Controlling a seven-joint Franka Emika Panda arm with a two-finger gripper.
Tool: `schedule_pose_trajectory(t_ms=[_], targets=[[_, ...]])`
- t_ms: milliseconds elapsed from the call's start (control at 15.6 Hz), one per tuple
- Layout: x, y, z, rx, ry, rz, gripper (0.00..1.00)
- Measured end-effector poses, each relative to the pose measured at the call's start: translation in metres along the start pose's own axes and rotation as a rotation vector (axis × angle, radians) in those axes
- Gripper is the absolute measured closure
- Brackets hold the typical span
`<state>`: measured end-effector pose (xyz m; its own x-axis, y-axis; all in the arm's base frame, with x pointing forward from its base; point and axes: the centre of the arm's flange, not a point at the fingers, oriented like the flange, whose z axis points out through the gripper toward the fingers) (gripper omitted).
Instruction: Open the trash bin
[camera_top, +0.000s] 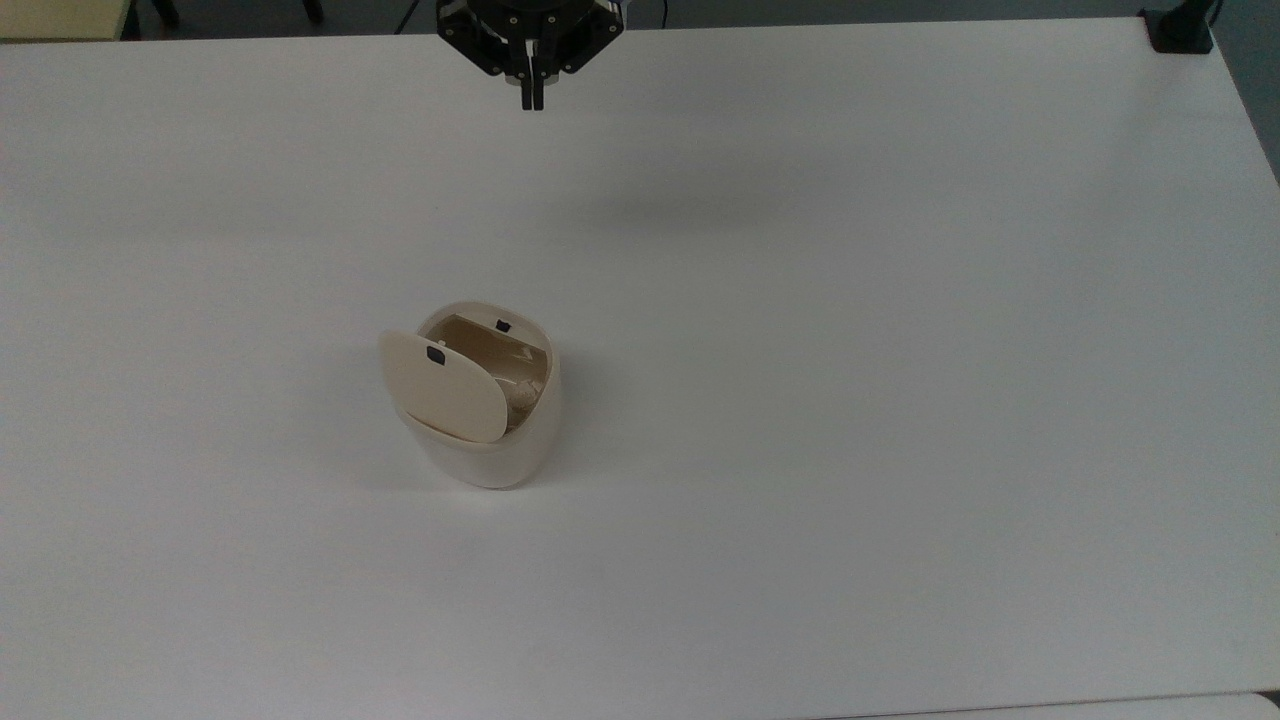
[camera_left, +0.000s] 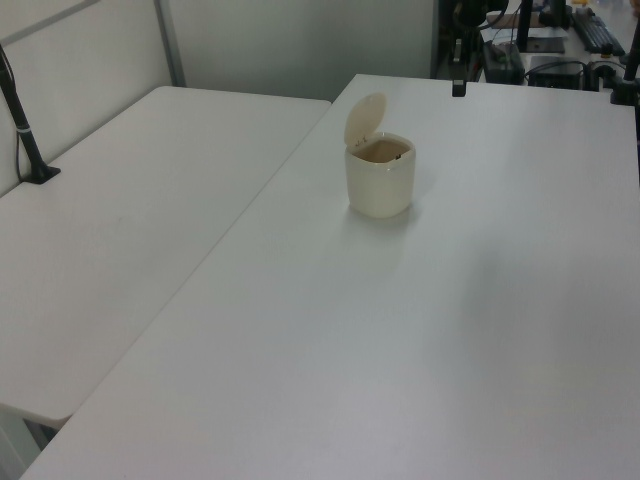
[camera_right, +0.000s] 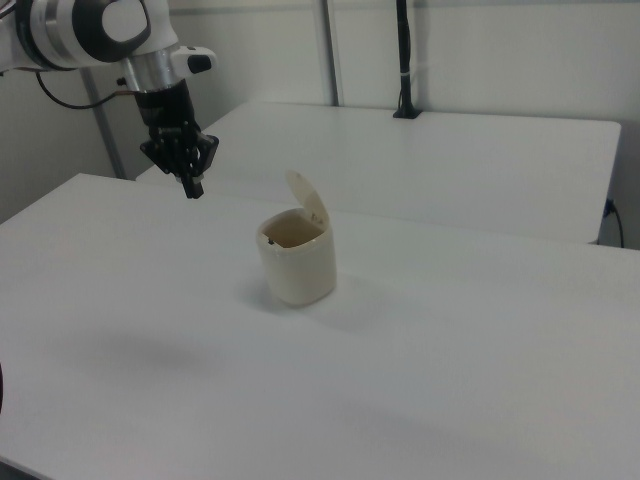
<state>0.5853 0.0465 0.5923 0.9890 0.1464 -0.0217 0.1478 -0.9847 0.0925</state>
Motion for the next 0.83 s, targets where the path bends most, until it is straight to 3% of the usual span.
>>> schedule_pose_trajectory(t_ms=[576,640,832], targets=[[-0.005,0.014,-0.006,0.000,0.010,0.029,0.06],[-0.005,0.015,-0.006,0.000,0.011,0.031,0.00],[-0.007,0.023,-0.008,0.001,0.014,0.046,0.00]])
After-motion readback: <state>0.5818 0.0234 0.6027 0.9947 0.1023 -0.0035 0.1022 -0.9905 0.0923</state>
